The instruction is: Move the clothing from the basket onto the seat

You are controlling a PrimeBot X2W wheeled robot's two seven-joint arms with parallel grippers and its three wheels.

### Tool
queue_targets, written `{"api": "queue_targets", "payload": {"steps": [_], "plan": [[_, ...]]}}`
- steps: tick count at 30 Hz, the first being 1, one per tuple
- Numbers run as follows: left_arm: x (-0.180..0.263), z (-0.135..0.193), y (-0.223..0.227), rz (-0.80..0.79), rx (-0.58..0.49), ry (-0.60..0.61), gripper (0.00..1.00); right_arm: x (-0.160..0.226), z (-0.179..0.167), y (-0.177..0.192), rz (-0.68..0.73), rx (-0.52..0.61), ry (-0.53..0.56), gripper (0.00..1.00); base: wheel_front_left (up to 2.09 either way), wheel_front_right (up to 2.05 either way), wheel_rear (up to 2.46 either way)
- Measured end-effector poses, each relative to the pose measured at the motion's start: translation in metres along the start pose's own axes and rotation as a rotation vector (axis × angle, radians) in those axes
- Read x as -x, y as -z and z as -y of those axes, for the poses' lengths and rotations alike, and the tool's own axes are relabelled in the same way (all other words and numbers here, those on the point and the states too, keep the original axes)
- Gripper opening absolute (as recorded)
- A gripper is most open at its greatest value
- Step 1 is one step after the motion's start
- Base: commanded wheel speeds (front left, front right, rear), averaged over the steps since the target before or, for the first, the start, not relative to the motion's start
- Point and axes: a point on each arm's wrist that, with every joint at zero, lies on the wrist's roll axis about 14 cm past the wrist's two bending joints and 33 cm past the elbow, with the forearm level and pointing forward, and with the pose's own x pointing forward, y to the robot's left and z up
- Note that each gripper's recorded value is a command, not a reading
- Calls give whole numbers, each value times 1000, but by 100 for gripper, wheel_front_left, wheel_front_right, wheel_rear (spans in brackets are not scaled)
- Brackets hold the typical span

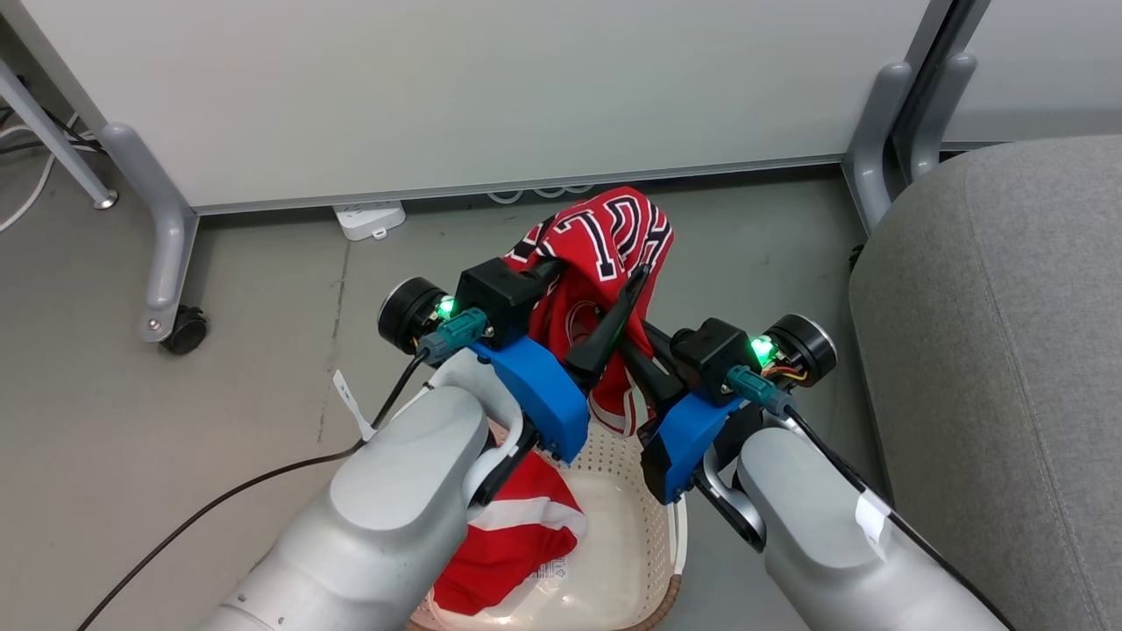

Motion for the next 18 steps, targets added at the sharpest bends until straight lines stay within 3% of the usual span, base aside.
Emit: {"api": "queue_targets", "payload": {"steps": [9,18], "plan": [[-5,1,6,-14,2,8,100,3,15,3,0,-33,47,0,0,0,0],[-15,10,16,-31,-2,41,100,17,55,2,16,-59,175,0,0,0,0]]}}
